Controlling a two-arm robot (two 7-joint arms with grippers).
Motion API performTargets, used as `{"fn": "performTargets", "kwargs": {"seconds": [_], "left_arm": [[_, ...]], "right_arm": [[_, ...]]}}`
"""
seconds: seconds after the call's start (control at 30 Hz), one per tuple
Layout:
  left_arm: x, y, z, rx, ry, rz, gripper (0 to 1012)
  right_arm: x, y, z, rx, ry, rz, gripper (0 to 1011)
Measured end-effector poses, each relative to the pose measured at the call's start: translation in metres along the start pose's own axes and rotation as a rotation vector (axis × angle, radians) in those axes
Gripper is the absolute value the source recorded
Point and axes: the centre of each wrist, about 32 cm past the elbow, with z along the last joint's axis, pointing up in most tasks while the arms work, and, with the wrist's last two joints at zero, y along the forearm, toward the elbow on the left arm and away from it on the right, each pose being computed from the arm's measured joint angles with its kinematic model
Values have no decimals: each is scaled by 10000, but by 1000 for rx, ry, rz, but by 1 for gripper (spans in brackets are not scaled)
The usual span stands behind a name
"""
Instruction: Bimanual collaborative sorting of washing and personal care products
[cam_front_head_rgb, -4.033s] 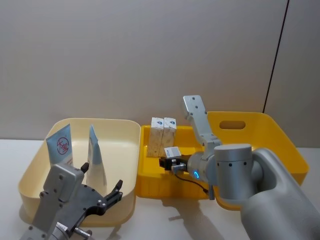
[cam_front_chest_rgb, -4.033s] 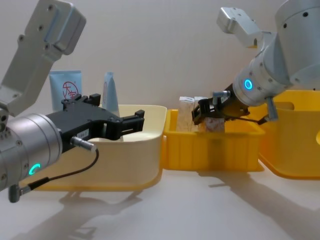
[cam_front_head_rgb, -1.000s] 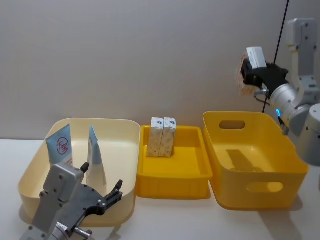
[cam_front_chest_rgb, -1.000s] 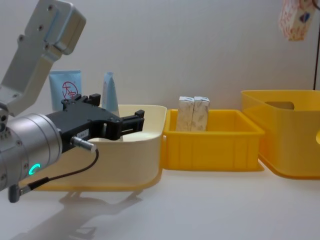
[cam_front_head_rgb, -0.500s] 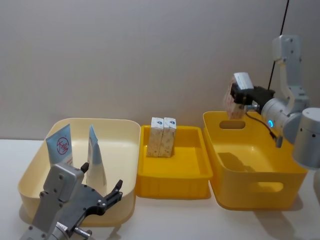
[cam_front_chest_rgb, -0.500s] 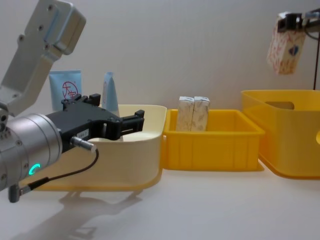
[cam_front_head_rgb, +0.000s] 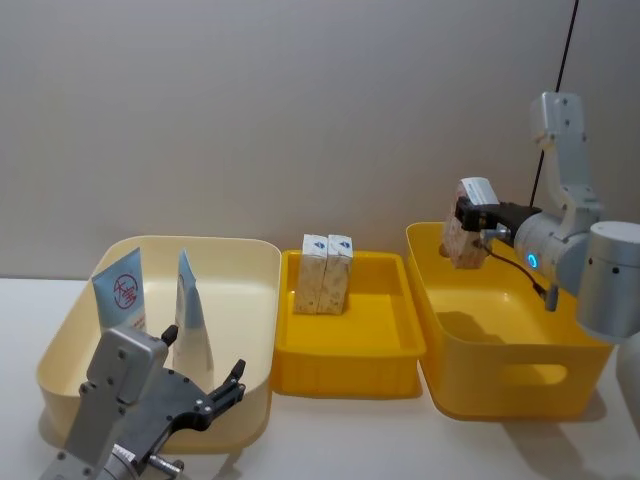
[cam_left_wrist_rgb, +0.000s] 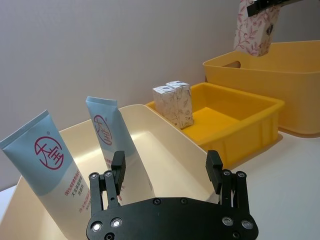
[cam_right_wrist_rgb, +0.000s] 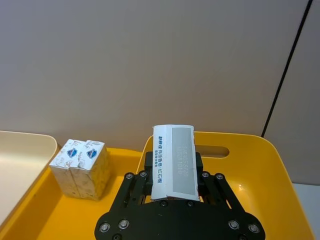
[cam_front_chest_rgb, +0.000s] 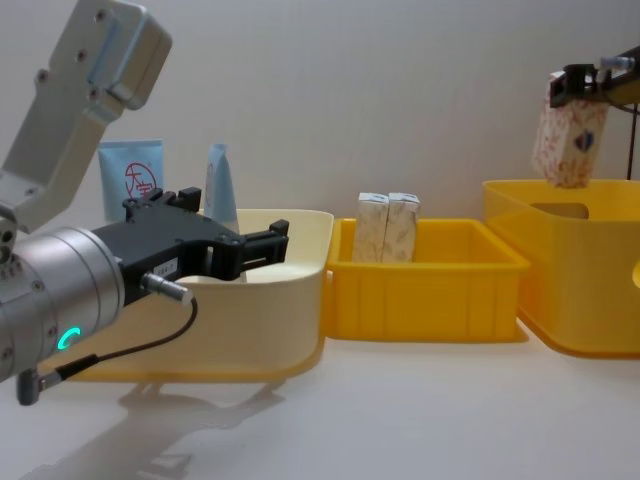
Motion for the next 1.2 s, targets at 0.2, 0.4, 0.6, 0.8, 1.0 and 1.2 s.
{"fn": "performTargets", "kwargs": {"seconds": [0.2, 0.4, 0.6, 0.8, 1.0, 1.2], "left_arm": [[0, 0, 0, 0, 0, 0, 1003], [0, 0, 0, 0, 0, 0, 1003], [0, 0, 0, 0, 0, 0, 1003], [0, 0, 0, 0, 0, 0, 1003], [0, 0, 0, 0, 0, 0, 1003], [-1, -1, 1, 0, 0, -1, 1003]], "right_arm": [[11, -39, 19, -5, 2, -30, 410], [18, -65, 33, -7, 2, -49, 583], [23, -80, 37, -9, 3, -60, 776], [27, -90, 43, -10, 4, -67, 919], [27, -95, 43, -11, 4, -71, 1001], [29, -99, 47, -11, 4, -74, 1001]]}}
